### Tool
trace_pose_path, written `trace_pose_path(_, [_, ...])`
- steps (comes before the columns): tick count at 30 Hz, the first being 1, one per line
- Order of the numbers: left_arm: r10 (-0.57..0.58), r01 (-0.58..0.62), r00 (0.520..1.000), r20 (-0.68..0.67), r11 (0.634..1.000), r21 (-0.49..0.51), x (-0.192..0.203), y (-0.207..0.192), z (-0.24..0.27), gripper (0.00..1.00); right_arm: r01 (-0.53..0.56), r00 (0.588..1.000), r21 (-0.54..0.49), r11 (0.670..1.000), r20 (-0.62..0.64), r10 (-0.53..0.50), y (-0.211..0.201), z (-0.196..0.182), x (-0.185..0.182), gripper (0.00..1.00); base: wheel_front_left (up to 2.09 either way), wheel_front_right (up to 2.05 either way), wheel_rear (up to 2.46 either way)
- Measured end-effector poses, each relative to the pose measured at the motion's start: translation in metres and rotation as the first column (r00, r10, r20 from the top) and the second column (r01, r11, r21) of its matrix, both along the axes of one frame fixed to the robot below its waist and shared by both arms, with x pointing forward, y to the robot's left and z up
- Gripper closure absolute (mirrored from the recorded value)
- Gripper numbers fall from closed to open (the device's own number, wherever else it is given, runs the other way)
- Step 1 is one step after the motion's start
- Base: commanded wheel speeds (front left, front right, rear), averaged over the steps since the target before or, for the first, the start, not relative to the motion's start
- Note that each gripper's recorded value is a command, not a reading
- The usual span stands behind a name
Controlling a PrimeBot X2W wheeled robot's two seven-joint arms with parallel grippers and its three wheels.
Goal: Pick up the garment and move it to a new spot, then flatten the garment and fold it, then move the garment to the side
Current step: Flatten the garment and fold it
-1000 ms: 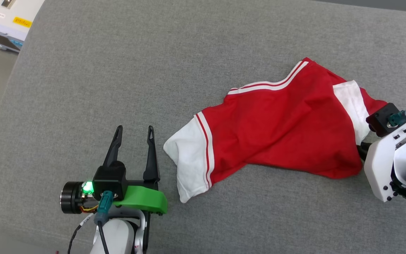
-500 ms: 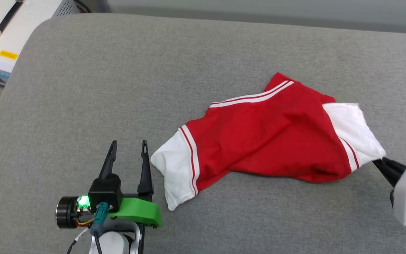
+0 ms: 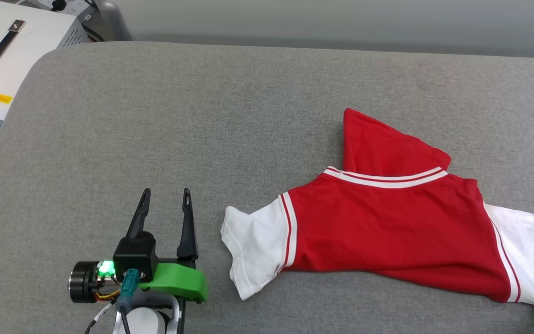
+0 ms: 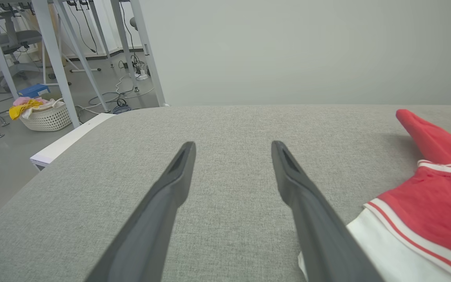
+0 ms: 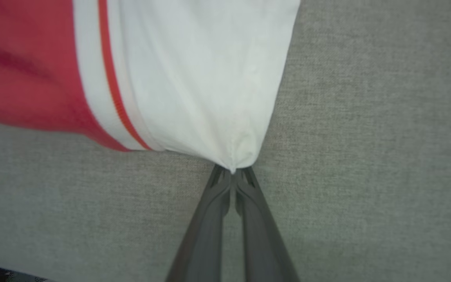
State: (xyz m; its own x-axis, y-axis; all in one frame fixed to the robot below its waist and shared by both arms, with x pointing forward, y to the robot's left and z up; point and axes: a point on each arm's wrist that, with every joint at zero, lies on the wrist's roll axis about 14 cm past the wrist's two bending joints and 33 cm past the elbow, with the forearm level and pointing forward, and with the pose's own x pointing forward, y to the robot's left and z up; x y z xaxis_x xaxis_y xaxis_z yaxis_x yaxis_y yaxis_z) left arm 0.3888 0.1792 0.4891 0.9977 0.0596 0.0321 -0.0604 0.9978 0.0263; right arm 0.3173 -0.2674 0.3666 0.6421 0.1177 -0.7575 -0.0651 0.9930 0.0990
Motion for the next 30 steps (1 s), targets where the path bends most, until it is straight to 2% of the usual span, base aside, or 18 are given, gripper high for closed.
trace_pose_path(3, [0.001, -0.001, 1.000, -0.002, 1.000, 0.006, -0.002, 0.001, 0.000, 0.00, 0.030, 0.999, 0.004, 1.000, 0.021, -0.031, -0.003, 0.000, -0.001, 1.00, 0.00, 0.00, 0.00])
trace_pose_path(5, [-0.002, 0.002, 1.000, -0.001, 1.000, 0.006, -0.003, 0.001, 0.000, 0.00, 0.052, 0.997, 0.005, 0.999, 0.062, -0.053, -0.005, 0.004, 0.001, 0.00, 0.00, 0.00, 0.00])
trace_pose_path(8, [-0.011, 0.011, 1.000, 0.007, 1.000, 0.011, -0.003, -0.001, 0.003, 0.00, 0.085, 0.983, -0.017, 0.996, 0.163, -0.081, -0.012, 0.017, 0.009, 0.00, 0.00, 0.00, 0.00])
trace_pose_path(11, [-0.025, 0.025, 0.999, 0.020, 1.000, 0.017, -0.004, -0.002, 0.007, 0.00, 0.121, 0.936, -0.073, 0.990, 0.341, -0.089, -0.026, 0.049, 0.029, 0.00, 0.00, 0.00, 0.00])
trace_pose_path(14, [-0.038, 0.036, 0.998, 0.043, 0.999, 0.031, -0.003, 0.001, 0.015, 0.00, 0.149, 0.846, -0.102, 0.984, 0.529, -0.073, -0.027, 0.091, 0.049, 0.00, 0.00, 0.00, 0.00])
trace_pose_path(17, [-0.071, 0.067, 0.994, 0.078, 0.996, 0.055, 0.002, 0.001, 0.028, 0.00, 0.147, 0.757, -0.101, 0.984, 0.652, -0.046, -0.013, 0.123, 0.061, 0.00, 0.00, 0.00, 0.00])
trace_pose_path(20, [-0.126, 0.116, 0.984, 0.127, 0.990, 0.084, 0.013, -0.001, 0.047, 0.00, 0.131, 0.693, -0.090, 0.987, 0.720, -0.026, 0.005, 0.144, 0.065, 0.00, 0.00, 0.00, 0.00])
trace_pose_path(24, [-0.234, 0.211, 0.957, 0.172, 0.967, 0.141, 0.030, -0.010, 0.070, 0.00, 0.093, 0.645, -0.070, 0.993, 0.764, -0.007, 0.031, 0.159, 0.068, 0.00, 0.00, 0.00, 0.00])
trace_pose_path(27, [-0.305, 0.278, 0.939, 0.158, 0.945, 0.170, 0.045, -0.018, 0.074, 0.00, 0.053, 0.617, -0.052, 0.997, 0.787, 0.009, 0.052, 0.166, 0.070, 0.00, 0.00, 0.00, 0.00])
trace_pose_path(30, [-0.379, 0.360, 0.922, 0.085, 0.915, 0.181, 0.062, -0.035, 0.072, 0.00, 0.020, 0.591, -0.032, 0.999, 0.807, 0.014, 0.066, 0.171, 0.070, 0.00, 0.00, 0.00, 0.00])
